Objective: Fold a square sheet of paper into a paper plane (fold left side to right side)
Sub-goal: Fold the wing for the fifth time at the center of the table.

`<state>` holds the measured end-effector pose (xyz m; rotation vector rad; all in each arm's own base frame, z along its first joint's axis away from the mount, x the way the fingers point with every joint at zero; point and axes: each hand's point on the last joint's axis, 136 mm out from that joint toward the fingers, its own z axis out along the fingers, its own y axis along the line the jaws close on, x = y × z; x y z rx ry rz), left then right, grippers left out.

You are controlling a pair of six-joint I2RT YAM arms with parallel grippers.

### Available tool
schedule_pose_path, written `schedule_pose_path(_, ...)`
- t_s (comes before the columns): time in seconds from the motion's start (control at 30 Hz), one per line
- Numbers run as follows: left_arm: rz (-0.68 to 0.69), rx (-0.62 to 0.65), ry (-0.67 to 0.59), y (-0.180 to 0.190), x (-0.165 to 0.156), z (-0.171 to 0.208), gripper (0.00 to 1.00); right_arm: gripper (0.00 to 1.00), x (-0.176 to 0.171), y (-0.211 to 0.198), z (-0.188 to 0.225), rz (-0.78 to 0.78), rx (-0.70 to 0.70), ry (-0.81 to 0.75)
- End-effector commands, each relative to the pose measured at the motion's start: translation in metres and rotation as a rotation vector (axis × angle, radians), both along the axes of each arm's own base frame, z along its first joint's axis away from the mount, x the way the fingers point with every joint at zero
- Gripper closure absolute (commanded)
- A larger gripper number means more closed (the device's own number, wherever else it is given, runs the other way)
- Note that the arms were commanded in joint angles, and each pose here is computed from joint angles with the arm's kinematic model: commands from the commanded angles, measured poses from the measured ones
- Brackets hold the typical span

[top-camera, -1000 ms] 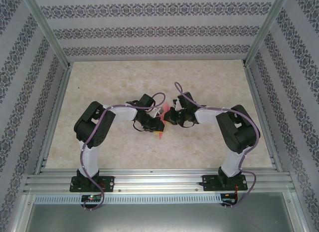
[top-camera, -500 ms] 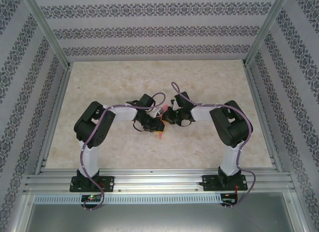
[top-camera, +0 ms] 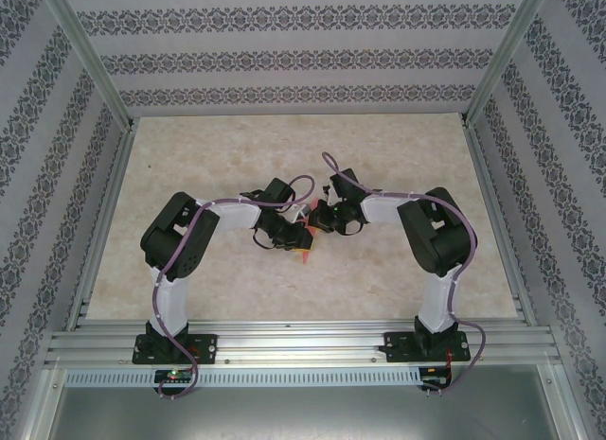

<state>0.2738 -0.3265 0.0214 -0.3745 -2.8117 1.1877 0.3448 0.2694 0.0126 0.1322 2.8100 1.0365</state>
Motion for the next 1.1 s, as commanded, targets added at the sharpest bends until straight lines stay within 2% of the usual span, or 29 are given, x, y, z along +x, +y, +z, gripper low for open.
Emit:
schedule_pose_path(0.0, -0.020, 0.095, 0.072, 0.015, -0.020, -0.029, 0.80, 0.90, 0.038, -0.034, -0.016, -0.096, -0.124, -0.078)
schedule_pose_path(0.33, -0.023, 0.097, 0.078, 0.016, -0.022, -0.031, 0.80, 0.90, 0.064, -0.043, -0.009, -0.106, -0.141, -0.099)
schedule_pose_path(0.7, -0.024, 0.088, 0.082, 0.018, -0.027, -0.026, 0.79, 0.90, 0.074, -0.051, -0.020, -0.100, -0.181, -0.070)
schedule_pose_path(1.07, -0.052, 0.082, 0.133, 0.027, -0.059, -0.022, 0.78, 0.90, 0.072, -0.053, -0.026, -0.092, -0.190, -0.052)
